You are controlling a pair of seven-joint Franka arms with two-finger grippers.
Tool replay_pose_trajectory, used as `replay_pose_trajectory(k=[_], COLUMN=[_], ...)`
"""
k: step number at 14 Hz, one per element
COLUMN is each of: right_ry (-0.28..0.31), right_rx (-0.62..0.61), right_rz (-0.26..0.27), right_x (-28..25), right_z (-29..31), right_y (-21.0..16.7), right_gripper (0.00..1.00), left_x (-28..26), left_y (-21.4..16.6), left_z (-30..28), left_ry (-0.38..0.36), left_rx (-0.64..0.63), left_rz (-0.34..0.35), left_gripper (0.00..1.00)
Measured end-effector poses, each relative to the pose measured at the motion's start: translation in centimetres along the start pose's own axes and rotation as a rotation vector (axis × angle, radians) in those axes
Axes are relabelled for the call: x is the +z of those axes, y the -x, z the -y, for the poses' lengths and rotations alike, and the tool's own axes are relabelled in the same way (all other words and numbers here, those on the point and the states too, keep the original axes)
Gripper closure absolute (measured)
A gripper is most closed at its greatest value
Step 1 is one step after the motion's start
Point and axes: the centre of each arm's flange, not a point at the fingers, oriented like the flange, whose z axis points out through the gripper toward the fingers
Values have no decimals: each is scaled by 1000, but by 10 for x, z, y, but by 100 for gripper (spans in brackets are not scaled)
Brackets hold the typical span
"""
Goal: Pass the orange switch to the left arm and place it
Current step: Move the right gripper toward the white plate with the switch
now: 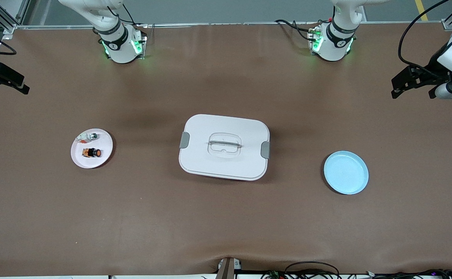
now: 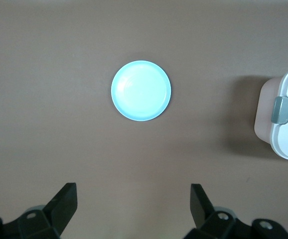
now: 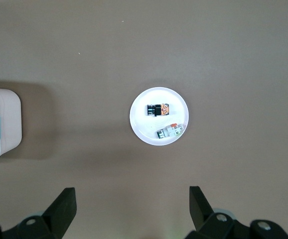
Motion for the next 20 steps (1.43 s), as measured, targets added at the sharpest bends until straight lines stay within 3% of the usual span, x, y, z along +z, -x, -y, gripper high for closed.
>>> replay_pose_trajectory(k=[16, 20], right_ry=[1, 0], right_rx=[-2, 7], right_rz=[-20, 7], right_x=[-9, -2], right_z=[1, -4], right_y=[0, -1], right_gripper=[0, 0], left_x=[-1, -1], left_y=[-4, -4], left_z=[15, 15], left_ry=[1, 1], left_rx=[-28, -27], left_rz=[0, 2], left_gripper=[0, 0])
